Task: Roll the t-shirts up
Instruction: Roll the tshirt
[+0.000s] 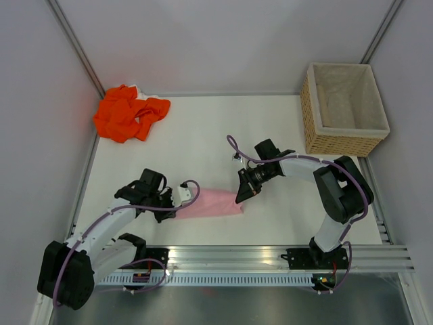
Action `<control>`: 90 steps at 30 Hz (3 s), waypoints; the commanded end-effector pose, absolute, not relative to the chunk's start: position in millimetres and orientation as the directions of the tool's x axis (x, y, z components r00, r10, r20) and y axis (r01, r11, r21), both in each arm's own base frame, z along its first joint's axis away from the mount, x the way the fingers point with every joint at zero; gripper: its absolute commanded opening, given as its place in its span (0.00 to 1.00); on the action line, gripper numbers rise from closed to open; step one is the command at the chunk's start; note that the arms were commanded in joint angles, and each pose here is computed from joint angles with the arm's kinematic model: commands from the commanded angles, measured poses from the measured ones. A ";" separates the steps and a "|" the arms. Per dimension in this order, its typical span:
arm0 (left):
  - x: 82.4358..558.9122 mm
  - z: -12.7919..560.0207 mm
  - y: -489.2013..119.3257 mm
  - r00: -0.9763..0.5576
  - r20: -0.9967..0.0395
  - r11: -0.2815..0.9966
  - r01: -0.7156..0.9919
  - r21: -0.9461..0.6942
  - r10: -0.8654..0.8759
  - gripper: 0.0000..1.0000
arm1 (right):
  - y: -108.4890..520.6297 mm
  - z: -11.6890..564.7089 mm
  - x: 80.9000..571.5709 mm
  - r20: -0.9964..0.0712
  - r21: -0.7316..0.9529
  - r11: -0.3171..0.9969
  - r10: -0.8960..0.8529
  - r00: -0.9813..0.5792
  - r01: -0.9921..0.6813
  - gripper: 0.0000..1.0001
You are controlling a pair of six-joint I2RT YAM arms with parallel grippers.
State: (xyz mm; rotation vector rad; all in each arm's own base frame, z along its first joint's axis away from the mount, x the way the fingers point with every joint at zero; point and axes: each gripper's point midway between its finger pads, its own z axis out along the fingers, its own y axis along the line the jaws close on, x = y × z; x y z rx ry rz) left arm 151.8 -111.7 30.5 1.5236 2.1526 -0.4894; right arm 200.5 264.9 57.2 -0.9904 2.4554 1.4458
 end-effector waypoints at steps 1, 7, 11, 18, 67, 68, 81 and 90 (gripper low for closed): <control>151.8 48.9 -116.7 -0.297 -0.568 0.327 0.944 -0.052 0.768 0.18 | 265.2 61.5 208.1 -0.459 0.706 0.311 -0.483 -0.746 -0.636 0.00; 174.1 85.0 -111.8 -0.306 -0.581 0.390 0.921 0.021 0.754 0.43 | 269.9 65.7 206.7 -0.466 0.706 0.291 -0.496 -0.733 -0.646 0.00; 200.2 112.0 -120.2 -0.338 -0.636 0.466 0.884 0.038 0.694 0.43 | 269.2 65.8 205.1 -0.461 0.707 0.288 -0.505 -0.730 -0.646 0.00; 237.6 102.1 -138.9 -0.411 -0.672 0.543 0.840 -0.015 0.617 0.59 | 268.4 65.3 205.9 -0.464 0.700 0.291 -0.510 -0.725 -0.652 0.00; 249.0 80.6 -125.7 -0.409 -0.674 0.586 0.809 0.045 0.615 0.02 | 260.3 168.5 280.4 -0.858 0.273 0.631 -0.182 -0.480 -0.726 0.68; 249.1 81.1 -125.2 -0.407 -0.674 0.586 0.809 0.047 0.616 0.02 | 262.8 160.1 266.6 -0.852 0.294 0.613 -0.180 -0.492 -0.733 0.75; 242.5 81.7 -123.1 -0.422 -0.657 0.579 0.815 0.029 0.625 0.02 | 281.0 83.3 236.1 -0.811 0.418 0.535 -0.144 -0.567 -0.734 0.84; 235.6 94.3 -124.1 -0.417 -0.672 0.569 0.823 0.007 0.612 0.02 | 301.0 86.6 236.1 -0.805 0.482 0.472 -0.093 -0.585 -0.738 0.26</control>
